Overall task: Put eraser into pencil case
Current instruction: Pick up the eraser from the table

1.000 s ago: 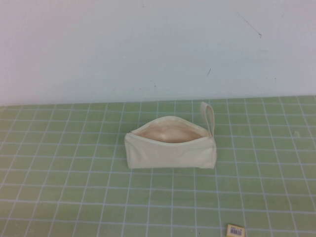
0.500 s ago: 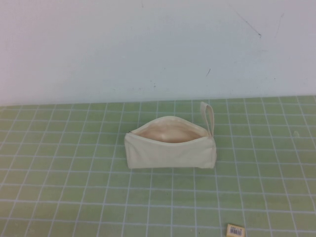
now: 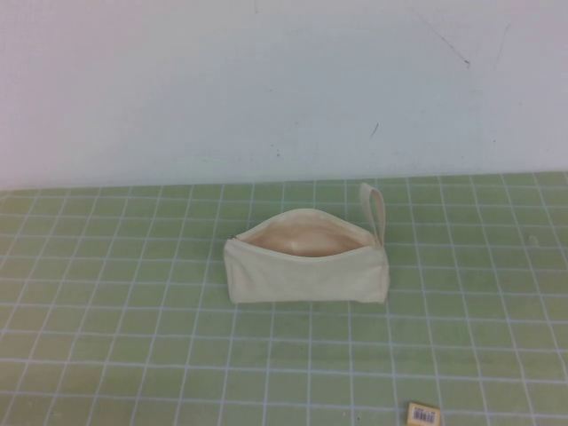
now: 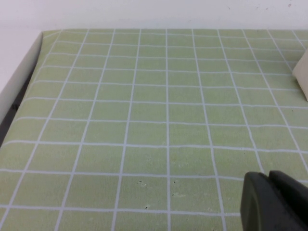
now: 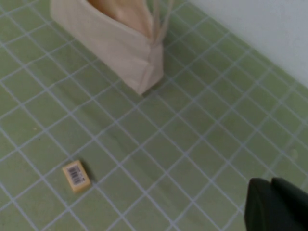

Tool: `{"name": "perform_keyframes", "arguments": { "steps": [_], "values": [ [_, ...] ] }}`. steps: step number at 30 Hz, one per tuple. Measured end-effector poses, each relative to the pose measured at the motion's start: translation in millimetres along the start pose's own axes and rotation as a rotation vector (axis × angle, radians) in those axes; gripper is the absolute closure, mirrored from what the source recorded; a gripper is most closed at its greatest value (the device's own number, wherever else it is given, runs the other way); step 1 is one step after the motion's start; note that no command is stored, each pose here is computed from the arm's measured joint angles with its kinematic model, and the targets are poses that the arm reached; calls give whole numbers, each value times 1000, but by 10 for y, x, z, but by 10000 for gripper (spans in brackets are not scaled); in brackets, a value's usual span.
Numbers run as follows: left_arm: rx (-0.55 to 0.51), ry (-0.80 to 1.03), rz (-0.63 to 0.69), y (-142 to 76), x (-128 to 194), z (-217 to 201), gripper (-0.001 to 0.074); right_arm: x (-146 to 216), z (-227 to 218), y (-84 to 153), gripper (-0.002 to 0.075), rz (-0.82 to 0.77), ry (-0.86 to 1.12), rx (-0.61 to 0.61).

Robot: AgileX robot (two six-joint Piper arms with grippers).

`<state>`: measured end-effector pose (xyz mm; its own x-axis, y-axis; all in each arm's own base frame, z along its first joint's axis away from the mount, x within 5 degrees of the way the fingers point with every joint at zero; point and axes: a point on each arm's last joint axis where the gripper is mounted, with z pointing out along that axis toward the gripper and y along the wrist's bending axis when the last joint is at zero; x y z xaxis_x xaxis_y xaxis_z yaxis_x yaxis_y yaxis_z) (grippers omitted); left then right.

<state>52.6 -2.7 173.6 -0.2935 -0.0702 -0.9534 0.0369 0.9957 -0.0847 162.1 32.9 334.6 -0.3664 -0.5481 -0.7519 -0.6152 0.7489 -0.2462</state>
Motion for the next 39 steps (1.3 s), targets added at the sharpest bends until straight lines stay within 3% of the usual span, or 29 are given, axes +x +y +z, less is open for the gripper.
{"name": "perform_keyframes", "arguments": {
  "steps": [4, 8, 13, 17, 20, 25, 27, 31, 39],
  "values": [
    [0, 0, 0, 0, 0, 0, 736, -11, 429, -100, 727, -21, 7, -131],
    [0, 0, 0, 0, 0, 0, 736, 20, 853, -33, 727, -64, 75, -252],
    [0, 0, 0, 0, 0, 0, 736, 34, 1319, 346, 727, -241, 183, -398],
    [0, 0, 0, 0, 0, 0, 736, 77, 1556, 584, 722, -354, 267, -424],
    [0, 0, 0, 0, 0, 0, 736, 133, 1697, 679, 639, -359, 329, -440],
    [0, 0, 0, 0, 0, 0, 736, 203, 1876, 742, 335, -335, 385, -474],
    [0, 0, 0, 0, 0, 0, 736, 232, 1945, 751, 262, -331, 404, -484],
    [0, 0, 0, 0, 0, 0, 736, 347, 2117, 786, 209, -307, 449, -502],
    [0, 0, 0, 0, 0, 0, 736, 457, 2340, 812, 202, -254, 459, -474]
  ]
}}
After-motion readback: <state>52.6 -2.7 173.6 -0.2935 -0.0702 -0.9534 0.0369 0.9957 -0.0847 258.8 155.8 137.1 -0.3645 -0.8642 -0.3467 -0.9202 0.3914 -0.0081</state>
